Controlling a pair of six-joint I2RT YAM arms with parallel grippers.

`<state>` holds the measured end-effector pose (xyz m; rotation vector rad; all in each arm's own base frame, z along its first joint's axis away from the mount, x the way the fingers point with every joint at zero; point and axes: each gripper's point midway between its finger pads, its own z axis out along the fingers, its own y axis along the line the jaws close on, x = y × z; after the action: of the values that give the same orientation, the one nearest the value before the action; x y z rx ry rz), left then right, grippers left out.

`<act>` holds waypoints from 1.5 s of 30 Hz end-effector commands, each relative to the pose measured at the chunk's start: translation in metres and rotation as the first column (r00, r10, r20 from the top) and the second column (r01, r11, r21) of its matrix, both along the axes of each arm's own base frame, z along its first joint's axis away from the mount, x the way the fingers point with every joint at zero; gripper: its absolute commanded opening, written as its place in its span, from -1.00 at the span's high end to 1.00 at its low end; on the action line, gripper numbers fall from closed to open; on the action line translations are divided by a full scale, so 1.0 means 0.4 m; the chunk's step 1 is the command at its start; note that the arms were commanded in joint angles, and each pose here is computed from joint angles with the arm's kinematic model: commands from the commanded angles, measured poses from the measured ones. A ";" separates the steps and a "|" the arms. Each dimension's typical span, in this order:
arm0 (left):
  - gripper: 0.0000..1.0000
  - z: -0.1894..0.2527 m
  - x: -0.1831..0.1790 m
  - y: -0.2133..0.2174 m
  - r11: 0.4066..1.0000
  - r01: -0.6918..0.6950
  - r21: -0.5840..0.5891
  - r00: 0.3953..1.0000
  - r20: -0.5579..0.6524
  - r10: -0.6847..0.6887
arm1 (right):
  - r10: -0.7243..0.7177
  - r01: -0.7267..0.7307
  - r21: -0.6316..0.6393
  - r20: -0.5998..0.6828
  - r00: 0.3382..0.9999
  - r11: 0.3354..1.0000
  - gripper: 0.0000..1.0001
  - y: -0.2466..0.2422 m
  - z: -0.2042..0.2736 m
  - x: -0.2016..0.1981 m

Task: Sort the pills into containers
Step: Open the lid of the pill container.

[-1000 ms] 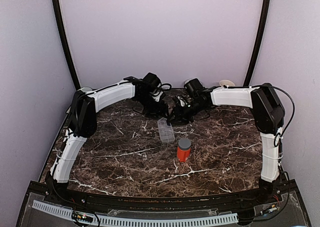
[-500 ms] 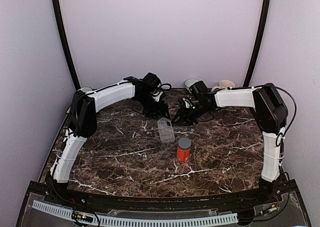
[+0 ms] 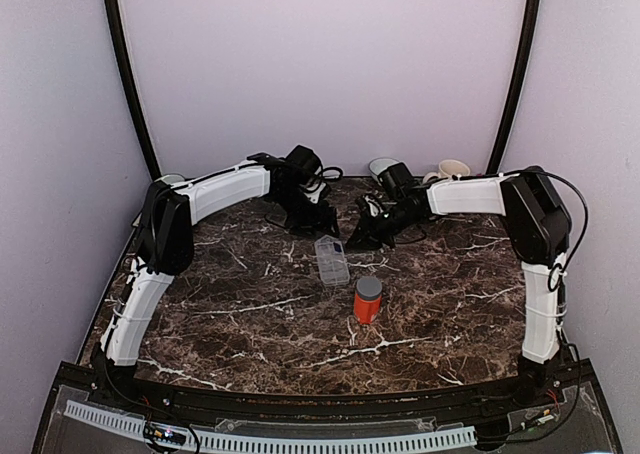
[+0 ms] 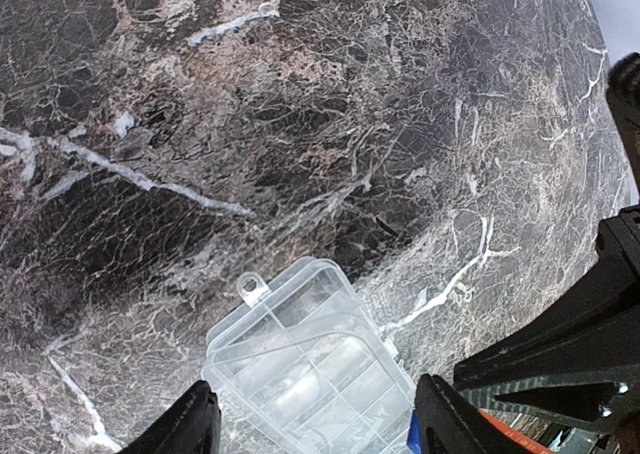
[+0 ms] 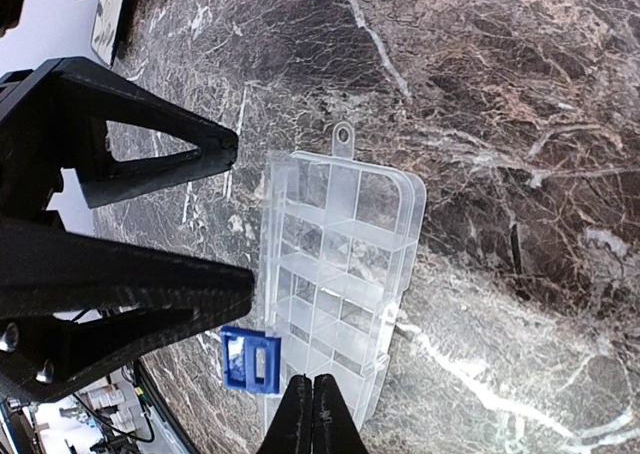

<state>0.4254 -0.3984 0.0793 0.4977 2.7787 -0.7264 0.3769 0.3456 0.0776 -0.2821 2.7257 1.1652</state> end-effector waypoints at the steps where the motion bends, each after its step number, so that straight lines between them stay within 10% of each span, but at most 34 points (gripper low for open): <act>1: -0.40 0.013 0.002 0.001 1.000 -0.006 -0.001 1.000 0.006 0.006 | 0.012 -0.012 0.007 0.003 1.000 1.000 0.99 0.014 -0.009 0.018; 15: -0.40 0.023 0.008 -0.005 1.000 -0.009 -0.016 1.000 0.016 0.009 | 0.060 -0.059 0.046 -0.018 0.998 0.997 0.98 0.048 -0.019 0.008; 30: -0.64 0.026 0.004 0.006 1.000 -0.009 0.009 1.000 0.016 0.009 | 0.120 -0.114 0.106 -0.046 0.992 0.988 0.46 0.092 -0.016 -0.032; 45: -0.34 -0.017 -0.015 0.045 0.996 -0.005 0.091 1.000 -0.011 0.006 | 0.136 -0.131 0.122 -0.036 0.990 0.984 0.36 0.102 -0.010 -0.041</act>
<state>0.4243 -0.3874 0.0740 0.4901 2.8086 -0.6413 0.3602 0.3780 0.0697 -0.3916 2.7339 1.3494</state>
